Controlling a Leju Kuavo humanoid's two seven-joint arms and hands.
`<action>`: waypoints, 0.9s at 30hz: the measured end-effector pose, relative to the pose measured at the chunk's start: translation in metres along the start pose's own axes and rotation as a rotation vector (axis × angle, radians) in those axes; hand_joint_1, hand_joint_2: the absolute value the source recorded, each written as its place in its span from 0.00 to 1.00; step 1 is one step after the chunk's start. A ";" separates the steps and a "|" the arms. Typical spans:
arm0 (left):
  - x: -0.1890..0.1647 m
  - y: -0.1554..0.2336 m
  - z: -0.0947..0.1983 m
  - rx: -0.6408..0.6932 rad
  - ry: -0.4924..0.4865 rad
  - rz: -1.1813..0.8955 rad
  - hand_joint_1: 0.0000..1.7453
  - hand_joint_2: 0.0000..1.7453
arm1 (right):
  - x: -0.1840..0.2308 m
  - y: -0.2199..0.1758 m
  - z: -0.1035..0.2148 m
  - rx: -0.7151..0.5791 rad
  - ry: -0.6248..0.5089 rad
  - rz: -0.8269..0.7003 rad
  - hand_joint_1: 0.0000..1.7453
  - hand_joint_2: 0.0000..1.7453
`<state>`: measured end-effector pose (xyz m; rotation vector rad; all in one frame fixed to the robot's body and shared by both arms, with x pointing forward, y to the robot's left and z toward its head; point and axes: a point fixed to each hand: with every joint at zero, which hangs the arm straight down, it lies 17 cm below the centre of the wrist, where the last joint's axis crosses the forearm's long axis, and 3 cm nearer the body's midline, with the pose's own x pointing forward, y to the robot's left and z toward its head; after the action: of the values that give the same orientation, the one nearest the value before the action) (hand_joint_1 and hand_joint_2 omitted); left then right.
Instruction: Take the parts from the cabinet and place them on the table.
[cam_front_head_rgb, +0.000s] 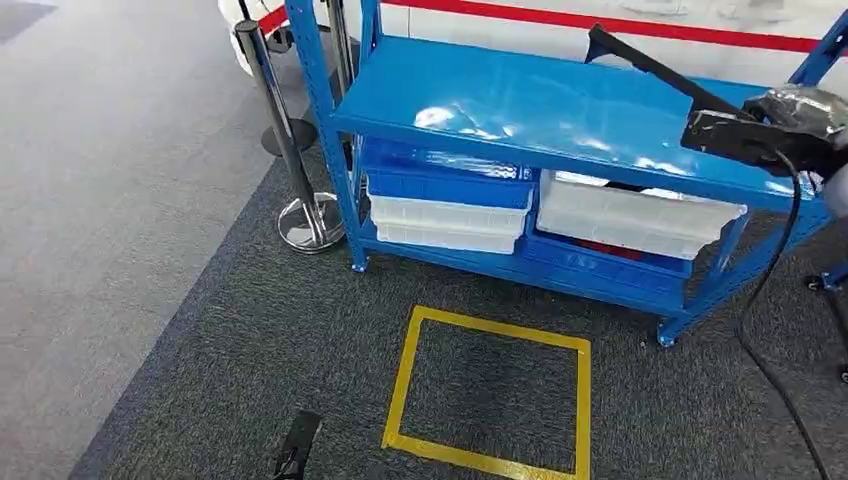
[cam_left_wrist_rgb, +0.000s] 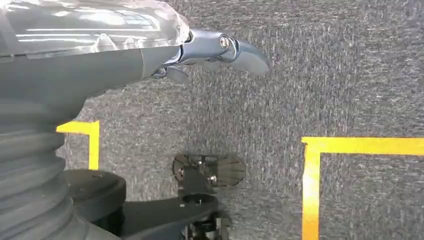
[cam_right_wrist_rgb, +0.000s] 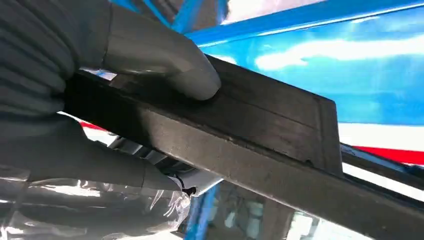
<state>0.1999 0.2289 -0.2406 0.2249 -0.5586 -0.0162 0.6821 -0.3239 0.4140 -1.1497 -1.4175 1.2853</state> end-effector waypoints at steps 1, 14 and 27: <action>-0.001 0.000 0.000 0.002 0.001 -0.001 0.00 1.00 | 0.000 0.001 0.000 0.002 0.002 0.000 1.00 1.00; 0.001 0.004 -0.001 0.017 -0.004 -0.004 0.00 1.00 | -0.005 -0.008 0.000 -0.041 0.014 0.025 1.00 1.00; 0.006 -0.008 0.001 -0.021 -0.015 -0.041 0.00 1.00 | -0.054 -0.013 0.014 -0.076 0.078 0.053 1.00 1.00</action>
<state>0.2052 0.2208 -0.2385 0.2158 -0.5685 -0.0640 0.6770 -0.3797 0.4251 -1.2823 -1.3969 1.2191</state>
